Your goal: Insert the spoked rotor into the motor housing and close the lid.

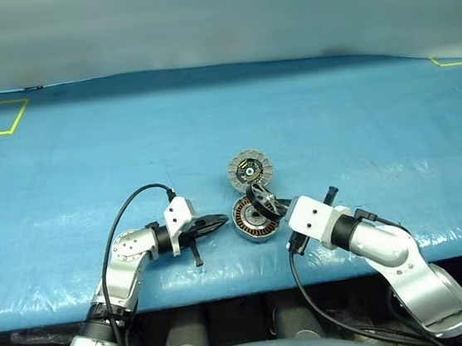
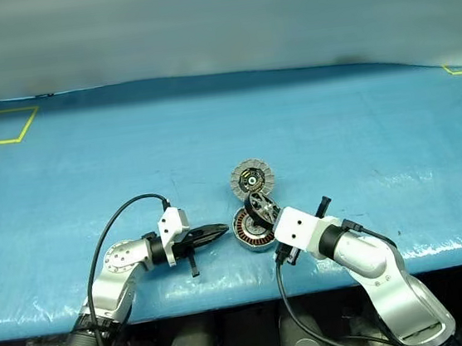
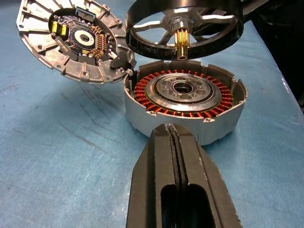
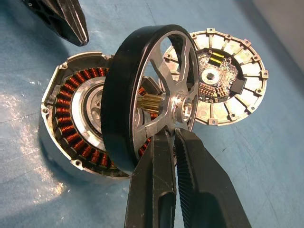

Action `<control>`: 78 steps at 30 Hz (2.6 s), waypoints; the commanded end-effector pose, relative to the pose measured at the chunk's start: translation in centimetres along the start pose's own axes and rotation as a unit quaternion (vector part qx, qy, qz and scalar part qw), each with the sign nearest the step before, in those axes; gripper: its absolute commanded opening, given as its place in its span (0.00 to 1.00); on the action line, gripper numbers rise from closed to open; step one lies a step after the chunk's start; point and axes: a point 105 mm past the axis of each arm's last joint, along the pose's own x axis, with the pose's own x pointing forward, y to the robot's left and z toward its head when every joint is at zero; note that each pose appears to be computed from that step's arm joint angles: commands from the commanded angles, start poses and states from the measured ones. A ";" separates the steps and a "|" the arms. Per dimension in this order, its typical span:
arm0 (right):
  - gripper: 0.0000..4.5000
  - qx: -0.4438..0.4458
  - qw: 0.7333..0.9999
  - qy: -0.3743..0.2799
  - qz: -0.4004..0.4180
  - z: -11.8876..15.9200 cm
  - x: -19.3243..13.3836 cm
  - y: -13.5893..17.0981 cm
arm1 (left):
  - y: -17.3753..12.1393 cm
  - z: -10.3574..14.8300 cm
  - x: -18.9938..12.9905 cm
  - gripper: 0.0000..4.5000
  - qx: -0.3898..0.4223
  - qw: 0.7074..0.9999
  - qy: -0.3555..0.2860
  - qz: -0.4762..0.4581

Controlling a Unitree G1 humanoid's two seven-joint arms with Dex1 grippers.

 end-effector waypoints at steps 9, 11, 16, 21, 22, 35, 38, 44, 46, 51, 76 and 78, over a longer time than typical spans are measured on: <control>0.03 -0.027 0.999 -0.008 0.015 0.7 0.3 0.5 | 0.0 0.8 0.2 0.00 0.012 1.000 -0.011 0.000; 0.03 -0.022 1.000 -0.008 0.020 0.7 0.4 0.6 | 0.1 0.8 0.2 0.00 0.012 1.000 -0.010 0.003; 0.13 -0.021 1.000 -0.006 0.021 0.8 0.6 0.7 | 0.1 0.7 0.2 0.00 0.012 1.000 -0.010 0.008; 0.46 -0.027 0.999 -0.017 0.017 1.3 0.7 0.6 | 0.2 0.6 0.2 0.00 0.012 1.000 -0.009 0.014; 0.46 -0.027 0.999 -0.021 0.015 1.4 0.7 0.5 | 0.2 0.6 0.2 0.00 0.012 1.000 -0.009 0.015; 0.34 0.058 0.997 -0.057 0.017 1.8 1.9 0.2 | 0.8 0.9 0.3 0.00 0.016 0.999 -0.022 0.044; 0.13 0.064 0.996 -0.053 0.030 1.3 2.6 0.9 | 1.6 0.9 0.2 0.00 0.022 0.997 -0.019 0.075; 0.06 0.074 0.995 -0.043 0.050 0.4 3.7 2.0 | 3.0 0.8 -0.2 0.00 0.014 0.992 -0.015 0.121; 0.01 0.072 0.995 -0.039 0.054 0.2 3.8 2.1 | 3.4 0.6 -0.3 0.00 0.013 0.991 -0.012 0.135; 0.01 0.093 0.992 -0.080 0.011 1.6 3.4 0.6 | 3.5 0.7 -0.2 0.00 0.004 0.989 -0.019 0.143; 0.01 0.320 0.931 -0.143 0.095 1.2 8.9 -10.6 | 1.1 1.0 0.3 0.00 -0.018 0.993 -0.052 0.100; 0.01 0.312 0.929 -0.160 0.117 2.1 8.5 -10.4 | 1.0 0.8 0.0 0.00 -0.022 0.993 -0.050 0.105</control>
